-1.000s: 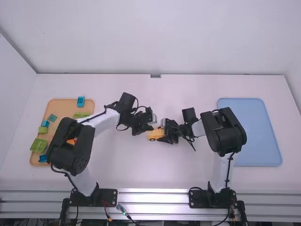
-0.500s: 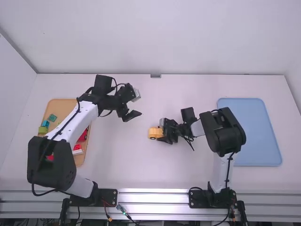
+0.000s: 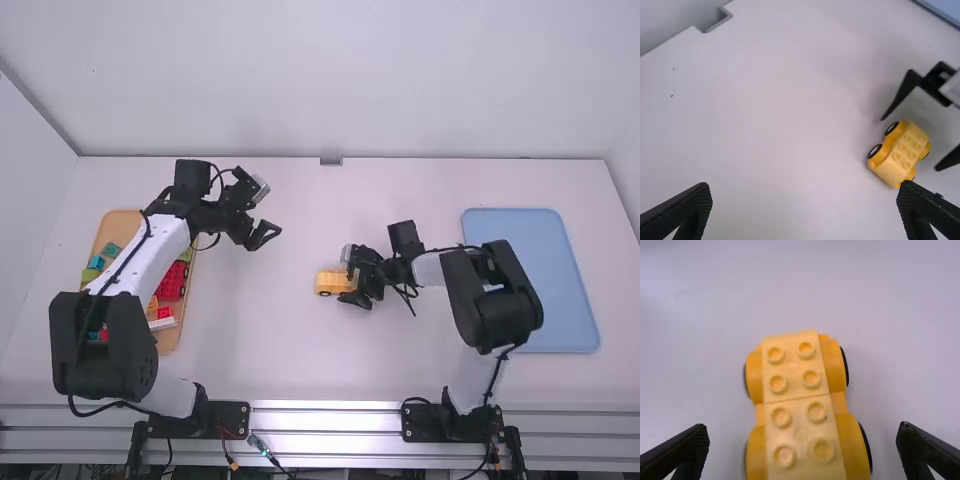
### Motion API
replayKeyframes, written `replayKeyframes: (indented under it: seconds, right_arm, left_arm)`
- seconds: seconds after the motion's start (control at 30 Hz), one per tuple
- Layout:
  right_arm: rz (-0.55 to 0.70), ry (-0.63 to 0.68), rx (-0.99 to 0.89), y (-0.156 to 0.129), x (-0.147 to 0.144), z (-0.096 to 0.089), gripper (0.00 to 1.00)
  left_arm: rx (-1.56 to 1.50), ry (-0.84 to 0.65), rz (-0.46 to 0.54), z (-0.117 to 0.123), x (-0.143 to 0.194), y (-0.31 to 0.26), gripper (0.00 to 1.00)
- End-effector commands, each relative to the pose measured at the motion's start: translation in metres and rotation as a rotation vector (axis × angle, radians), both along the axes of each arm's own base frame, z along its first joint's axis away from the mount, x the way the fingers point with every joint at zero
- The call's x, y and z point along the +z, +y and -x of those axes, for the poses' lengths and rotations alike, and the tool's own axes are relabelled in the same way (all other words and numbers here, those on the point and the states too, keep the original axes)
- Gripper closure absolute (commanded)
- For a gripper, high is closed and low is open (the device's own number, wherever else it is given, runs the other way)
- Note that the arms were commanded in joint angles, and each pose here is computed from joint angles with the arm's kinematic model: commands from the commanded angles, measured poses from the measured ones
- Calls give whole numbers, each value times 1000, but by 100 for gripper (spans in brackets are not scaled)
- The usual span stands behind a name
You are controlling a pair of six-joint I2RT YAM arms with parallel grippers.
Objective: Assemble lego blocks to make yellow taxi
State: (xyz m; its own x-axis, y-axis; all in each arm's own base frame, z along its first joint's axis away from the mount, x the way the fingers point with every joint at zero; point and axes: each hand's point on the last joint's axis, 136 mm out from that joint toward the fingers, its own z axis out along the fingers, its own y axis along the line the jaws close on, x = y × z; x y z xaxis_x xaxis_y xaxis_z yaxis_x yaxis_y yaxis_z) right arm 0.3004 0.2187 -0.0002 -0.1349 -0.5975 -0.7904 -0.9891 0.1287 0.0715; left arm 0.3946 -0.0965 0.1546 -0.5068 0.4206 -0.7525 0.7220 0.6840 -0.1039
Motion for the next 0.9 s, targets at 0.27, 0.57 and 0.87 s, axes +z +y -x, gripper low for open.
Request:
replayKeyframes:
  seconds: [0.27,0.57,0.87]
  right_arm:
    - [190,-202,-127,-30,81,-25,1]
    - [161,-298,-130,-25,103,-33,1]
    - [160,-334,-102,-21,105,-34,1]
  left_arm:
    - [512,208,42,-12,-17,76,1]
    - [1831,598,175,69,-59,227,1]
    - [2092,702,155,123,-72,262,1]
